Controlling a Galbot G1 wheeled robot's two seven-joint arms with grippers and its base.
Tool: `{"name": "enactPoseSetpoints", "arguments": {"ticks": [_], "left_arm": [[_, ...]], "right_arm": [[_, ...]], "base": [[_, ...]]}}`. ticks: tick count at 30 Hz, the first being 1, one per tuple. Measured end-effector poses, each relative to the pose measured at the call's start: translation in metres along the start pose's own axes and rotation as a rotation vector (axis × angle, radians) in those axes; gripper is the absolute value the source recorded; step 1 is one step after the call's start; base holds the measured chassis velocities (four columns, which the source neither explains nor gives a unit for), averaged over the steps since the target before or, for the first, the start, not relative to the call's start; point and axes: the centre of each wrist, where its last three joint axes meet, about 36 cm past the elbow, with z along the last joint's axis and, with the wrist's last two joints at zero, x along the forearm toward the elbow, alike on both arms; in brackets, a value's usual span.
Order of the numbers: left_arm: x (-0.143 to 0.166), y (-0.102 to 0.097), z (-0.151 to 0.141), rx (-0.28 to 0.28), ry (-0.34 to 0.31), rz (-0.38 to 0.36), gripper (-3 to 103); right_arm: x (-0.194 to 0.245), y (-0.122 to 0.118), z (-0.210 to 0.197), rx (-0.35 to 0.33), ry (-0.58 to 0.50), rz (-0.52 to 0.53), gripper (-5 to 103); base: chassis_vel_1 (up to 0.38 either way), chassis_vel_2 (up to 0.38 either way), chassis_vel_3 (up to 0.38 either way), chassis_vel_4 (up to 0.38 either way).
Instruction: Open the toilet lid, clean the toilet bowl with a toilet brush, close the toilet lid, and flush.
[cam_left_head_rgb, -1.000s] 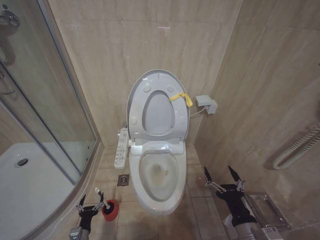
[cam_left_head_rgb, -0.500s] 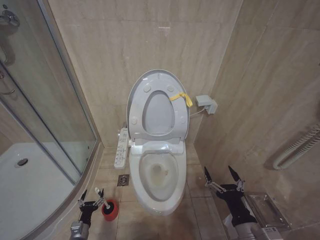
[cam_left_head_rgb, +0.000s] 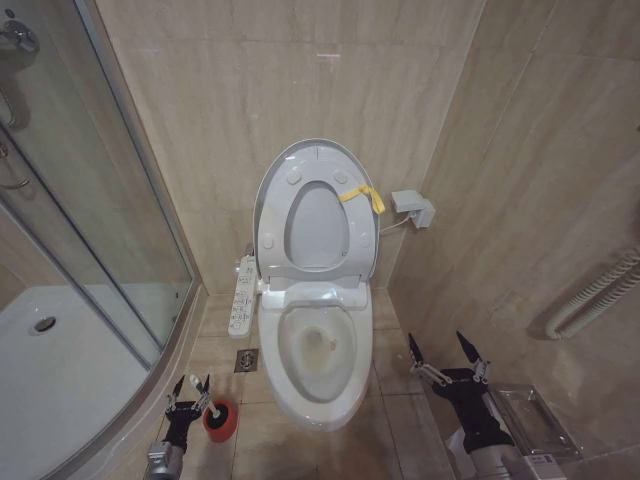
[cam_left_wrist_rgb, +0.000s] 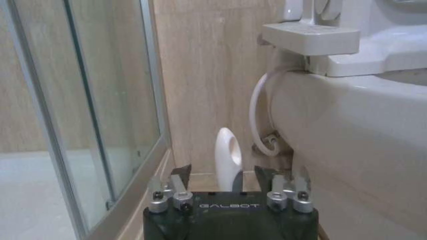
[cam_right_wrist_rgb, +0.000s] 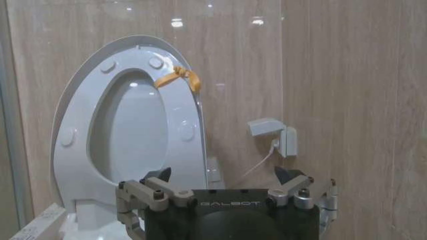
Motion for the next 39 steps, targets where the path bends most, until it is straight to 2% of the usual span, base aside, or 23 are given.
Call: {"name": "enactPoseSetpoints", "arguments": {"ticks": [3,4,11,12,22,27,33,39], "left_arm": [[0.002,0.0,0.001,0.0,0.002,0.004,76],[0.003,0.0,0.001,-0.001,0.003,0.005,49],[0.006,0.0,0.002,-0.015,-0.003,0.0,49],[0.006,0.0,0.002,-0.017,-0.003,-0.002,24],[0.014,-0.001,0.002,-0.012,-0.017,-0.022,22],[0.02,-0.007,0.003,0.02,-0.056,-0.032,22],[0.027,-0.01,0.006,0.043,-0.066,-0.045,22],[0.034,-0.016,0.004,0.11,-0.079,-0.071,22]], "right_arm": [[0.0,0.0,0.0,0.0,0.0,0.0,100],[0.0,0.0,0.0,0.0,0.0,0.0,100],[0.0,0.0,0.0,0.0,0.0,0.0,100],[0.0,0.0,0.0,0.0,0.0,0.0,100],[0.0,0.0,0.0,0.0,0.0,0.0,100],[0.0,0.0,0.0,0.0,0.0,0.0,100],[0.0,0.0,0.0,0.0,0.0,0.0,100],[0.0,0.0,0.0,0.0,0.0,0.0,100]], "base": [[0.0,0.0,0.0,0.0],[0.0,0.0,0.0,0.0],[0.0,0.0,0.0,0.0],[0.0,0.0,0.0,0.0],[0.0,0.0,0.0,0.0],[0.0,0.0,0.0,0.0],[0.0,0.0,0.0,0.0],[0.0,0.0,0.0,0.0]]}}
